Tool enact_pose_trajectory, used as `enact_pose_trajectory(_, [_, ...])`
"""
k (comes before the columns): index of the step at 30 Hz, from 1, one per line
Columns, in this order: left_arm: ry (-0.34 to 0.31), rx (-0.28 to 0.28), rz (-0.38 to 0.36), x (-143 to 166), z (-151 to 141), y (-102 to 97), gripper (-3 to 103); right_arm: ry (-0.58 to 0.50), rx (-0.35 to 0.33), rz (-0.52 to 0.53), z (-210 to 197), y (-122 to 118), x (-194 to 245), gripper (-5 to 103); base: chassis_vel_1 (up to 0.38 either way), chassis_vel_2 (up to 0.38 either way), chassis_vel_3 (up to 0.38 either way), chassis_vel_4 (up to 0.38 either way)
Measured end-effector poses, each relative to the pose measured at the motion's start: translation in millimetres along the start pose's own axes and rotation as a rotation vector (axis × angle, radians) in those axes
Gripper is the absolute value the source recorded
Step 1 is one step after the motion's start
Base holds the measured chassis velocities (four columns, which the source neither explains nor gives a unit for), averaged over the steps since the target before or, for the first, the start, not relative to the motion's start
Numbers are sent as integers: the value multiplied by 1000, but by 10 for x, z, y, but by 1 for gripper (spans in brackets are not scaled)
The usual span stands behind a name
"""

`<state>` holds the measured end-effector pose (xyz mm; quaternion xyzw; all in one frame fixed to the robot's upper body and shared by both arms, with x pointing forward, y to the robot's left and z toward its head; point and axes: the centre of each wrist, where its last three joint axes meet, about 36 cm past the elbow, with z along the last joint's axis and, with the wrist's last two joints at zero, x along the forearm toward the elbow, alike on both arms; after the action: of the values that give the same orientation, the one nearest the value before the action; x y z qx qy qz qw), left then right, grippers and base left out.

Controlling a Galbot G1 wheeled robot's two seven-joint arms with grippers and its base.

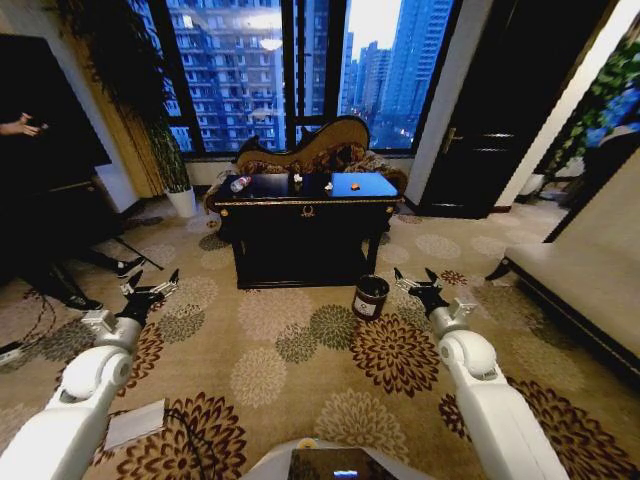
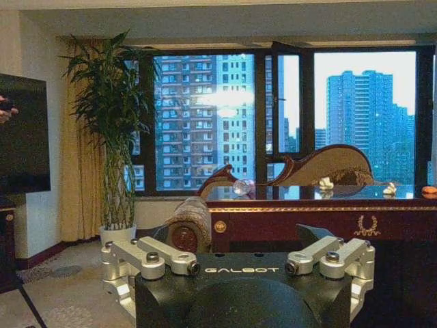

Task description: Move to the front of the table and place the trash on the table into the trash bin.

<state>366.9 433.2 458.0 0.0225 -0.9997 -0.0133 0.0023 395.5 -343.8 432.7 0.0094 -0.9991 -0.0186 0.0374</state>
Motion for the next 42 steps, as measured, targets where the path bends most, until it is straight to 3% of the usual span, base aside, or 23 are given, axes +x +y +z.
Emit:
enact_pose_trajectory(23, [0, 1, 0, 10, 7, -12, 100, 4, -2, 2, 20, 13, 23, 100, 0, 0, 0, 0])
enact_pose_trajectory(25, [-1, 4, 0, 56, 28, -67, 100, 1, -7, 9, 52, 62, 98, 100, 0, 0, 0, 0])
enact_pose_trajectory(27, [1, 15, -1, 248, 104, -281, 100, -6, -24, 34, 154, 240, 378, 100, 0, 0, 0, 0])
enact_pose_trajectory(29, [0, 19, -3, 312, 118, -349, 100, -11, -28, 48, 175, 300, 489, 100, 0, 0, 0, 0])
enact_pose_trajectory(34, [0, 31, -38, 721, 146, -731, 100, -27, -44, 137, 208, 558, 1055, 100, 0, 0, 0, 0])
enact_pose_trajectory(42, [-6, 29, -119, 1195, 10, -1111, 100, -32, -65, 140, 178, 590, 1071, 100, 0, 0, 0, 0])
